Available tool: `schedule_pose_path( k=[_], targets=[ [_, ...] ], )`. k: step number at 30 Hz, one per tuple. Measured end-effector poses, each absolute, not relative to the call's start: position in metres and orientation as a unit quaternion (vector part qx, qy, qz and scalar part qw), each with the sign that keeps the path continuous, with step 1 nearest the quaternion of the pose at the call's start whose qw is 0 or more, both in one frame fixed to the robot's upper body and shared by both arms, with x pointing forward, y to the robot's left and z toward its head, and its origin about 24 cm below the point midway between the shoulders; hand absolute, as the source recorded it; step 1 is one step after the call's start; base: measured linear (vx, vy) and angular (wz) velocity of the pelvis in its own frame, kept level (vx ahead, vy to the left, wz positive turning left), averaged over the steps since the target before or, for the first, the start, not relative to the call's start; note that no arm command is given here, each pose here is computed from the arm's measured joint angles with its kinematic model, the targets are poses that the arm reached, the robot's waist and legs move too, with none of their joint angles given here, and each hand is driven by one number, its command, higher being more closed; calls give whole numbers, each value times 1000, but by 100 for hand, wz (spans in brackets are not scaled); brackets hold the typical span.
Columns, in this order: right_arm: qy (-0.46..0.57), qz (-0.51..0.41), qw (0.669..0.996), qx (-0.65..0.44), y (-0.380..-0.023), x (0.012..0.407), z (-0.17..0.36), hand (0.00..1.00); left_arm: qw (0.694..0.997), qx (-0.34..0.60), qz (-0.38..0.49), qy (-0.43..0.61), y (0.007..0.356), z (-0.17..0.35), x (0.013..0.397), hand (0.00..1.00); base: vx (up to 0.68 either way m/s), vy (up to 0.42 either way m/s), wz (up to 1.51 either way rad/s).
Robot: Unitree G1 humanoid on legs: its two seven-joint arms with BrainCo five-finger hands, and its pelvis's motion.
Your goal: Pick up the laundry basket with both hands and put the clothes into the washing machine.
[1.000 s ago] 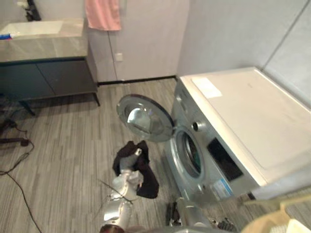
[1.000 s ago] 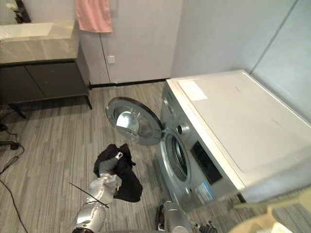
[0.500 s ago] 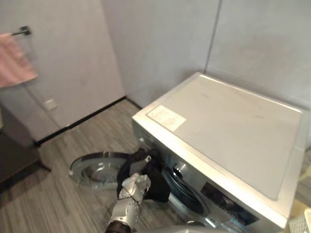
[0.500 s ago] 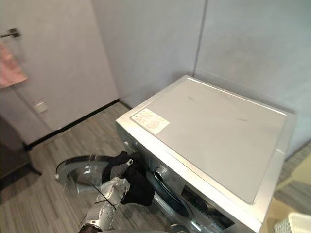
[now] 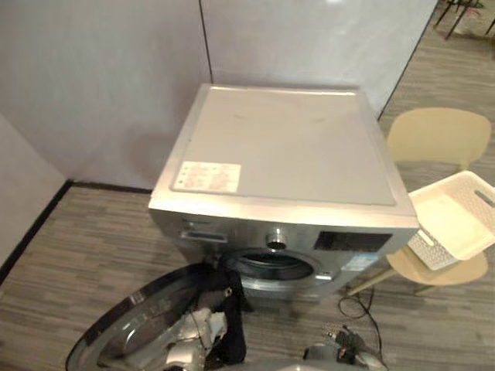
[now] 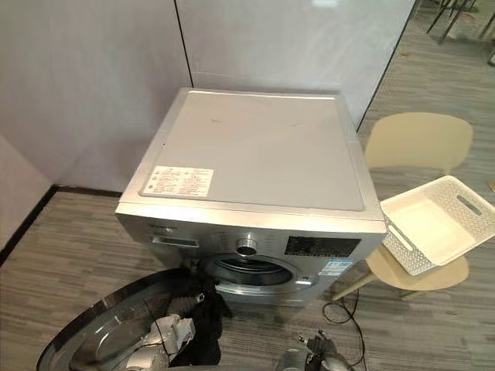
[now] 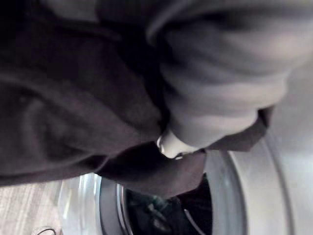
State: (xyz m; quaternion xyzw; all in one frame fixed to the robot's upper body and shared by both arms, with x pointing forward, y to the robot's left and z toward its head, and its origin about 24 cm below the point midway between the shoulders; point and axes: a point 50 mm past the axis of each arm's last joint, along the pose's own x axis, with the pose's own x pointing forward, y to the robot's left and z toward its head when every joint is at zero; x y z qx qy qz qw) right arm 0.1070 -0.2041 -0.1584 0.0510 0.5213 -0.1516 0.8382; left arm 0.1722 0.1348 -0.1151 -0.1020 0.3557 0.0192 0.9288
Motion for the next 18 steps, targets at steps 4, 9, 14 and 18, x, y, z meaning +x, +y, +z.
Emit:
schedule_pose_path(
  k=[4, 9, 14, 18],
  targets=[
    [530, -119, 839, 12, -204, 111, -159, 0, 923, -104, 22, 371, 133, -120, 166, 100, 13, -137, -18],
    [519, -32, 851, -66, -183, 137, -154, 0, 925, -104, 35, 364, 135, -117, 179, 100, -3, -206, -14],
    [400, -9, 909, -115, -170, 217, -115, 0, 958, -145, 34, 247, 113, -62, 260, 100, -164, -17, -26],
    [251, 25, 960, -118, -123, 291, -50, 0, 979, -183, 25, 90, 94, 30, 336, 100, -265, 169, -61]
  ],
)
